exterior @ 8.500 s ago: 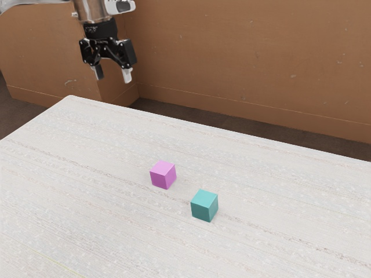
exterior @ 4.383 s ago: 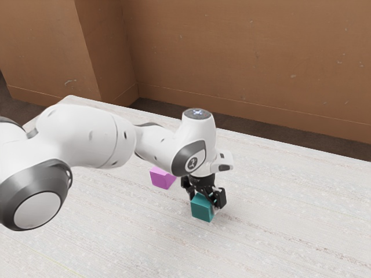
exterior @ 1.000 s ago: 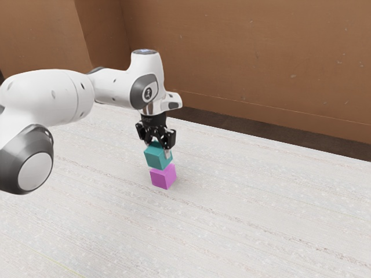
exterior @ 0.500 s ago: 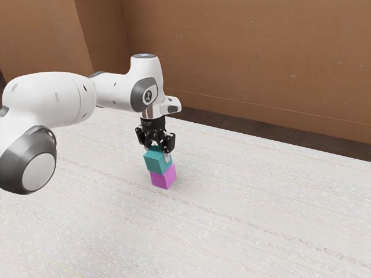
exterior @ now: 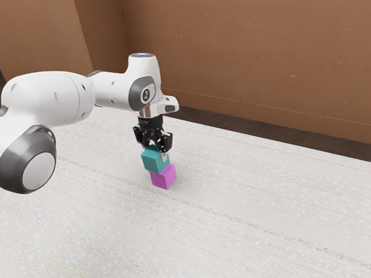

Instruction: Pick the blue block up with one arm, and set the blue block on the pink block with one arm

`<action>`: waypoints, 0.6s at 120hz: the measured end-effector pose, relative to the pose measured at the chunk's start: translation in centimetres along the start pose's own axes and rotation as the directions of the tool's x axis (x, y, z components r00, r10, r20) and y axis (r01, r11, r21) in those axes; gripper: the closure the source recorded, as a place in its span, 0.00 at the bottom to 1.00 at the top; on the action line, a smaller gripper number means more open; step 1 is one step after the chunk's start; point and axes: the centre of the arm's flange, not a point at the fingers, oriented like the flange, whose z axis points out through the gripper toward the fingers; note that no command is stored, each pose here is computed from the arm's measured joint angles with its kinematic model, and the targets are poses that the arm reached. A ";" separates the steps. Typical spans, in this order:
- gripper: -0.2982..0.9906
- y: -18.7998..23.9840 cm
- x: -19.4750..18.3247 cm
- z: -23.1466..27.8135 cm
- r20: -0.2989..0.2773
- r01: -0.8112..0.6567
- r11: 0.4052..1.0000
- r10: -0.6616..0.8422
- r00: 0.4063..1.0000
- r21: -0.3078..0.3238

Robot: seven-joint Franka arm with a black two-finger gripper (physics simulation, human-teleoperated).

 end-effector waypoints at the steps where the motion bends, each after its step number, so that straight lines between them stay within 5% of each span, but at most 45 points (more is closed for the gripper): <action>1: 0.53 0.0 0.0 0.0 0.000 -0.001 1.000 0.001 1.000 0.000; 72: 0.52 0.4 0.8 0.0 0.030 -0.054 0.999 0.054 0.998 0.001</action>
